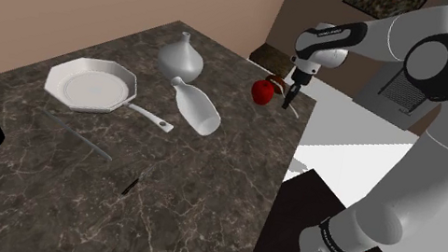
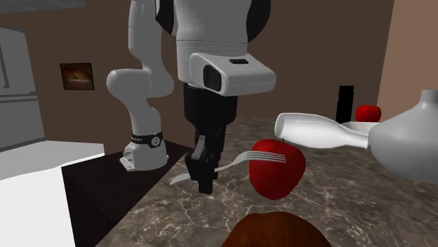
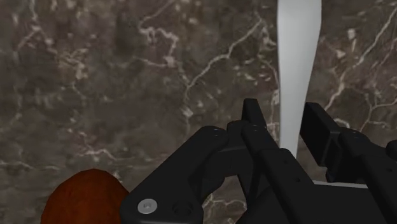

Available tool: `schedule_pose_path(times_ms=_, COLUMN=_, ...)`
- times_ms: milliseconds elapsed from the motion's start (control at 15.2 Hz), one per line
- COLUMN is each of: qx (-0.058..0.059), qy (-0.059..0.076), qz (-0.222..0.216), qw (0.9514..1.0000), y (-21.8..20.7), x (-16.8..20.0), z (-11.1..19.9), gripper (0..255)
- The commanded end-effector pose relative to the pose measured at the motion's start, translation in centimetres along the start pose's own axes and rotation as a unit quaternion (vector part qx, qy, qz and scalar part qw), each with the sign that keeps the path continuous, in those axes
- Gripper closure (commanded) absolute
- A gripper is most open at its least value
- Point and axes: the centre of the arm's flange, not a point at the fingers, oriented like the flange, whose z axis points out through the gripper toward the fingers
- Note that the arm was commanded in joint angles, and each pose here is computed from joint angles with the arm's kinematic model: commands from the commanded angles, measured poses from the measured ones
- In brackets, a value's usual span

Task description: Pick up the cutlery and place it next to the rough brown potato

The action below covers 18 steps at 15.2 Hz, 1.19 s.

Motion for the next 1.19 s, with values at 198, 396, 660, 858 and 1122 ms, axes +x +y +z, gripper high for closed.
schedule_pose_path(times_ms=198, qx=0.004, qy=-0.005, qz=0.001, qw=1.0000, y=0.0, x=-0.1, z=0.6, gripper=255)
schedule_pose_path(times_ms=396, qx=0.004, qy=-0.005, qz=0.001, qw=1.0000, y=-0.2, x=0.0, z=0.5, gripper=0)
schedule_pose_path(times_ms=660, qx=0.004, qy=-0.005, qz=0.001, qw=1.0000, y=0.0, x=-0.1, z=0.6, gripper=0)
schedule_pose_path(times_ms=858, qx=0.004, qy=-0.005, qz=0.001, qw=1.0000, y=0.0, x=-0.1, z=-3.3, gripper=0)
schedule_pose_path(times_ms=1122, qx=0.004, qy=-0.005, qz=0.001, qw=1.0000, y=0.0, x=-0.1, z=-4.4, gripper=0)
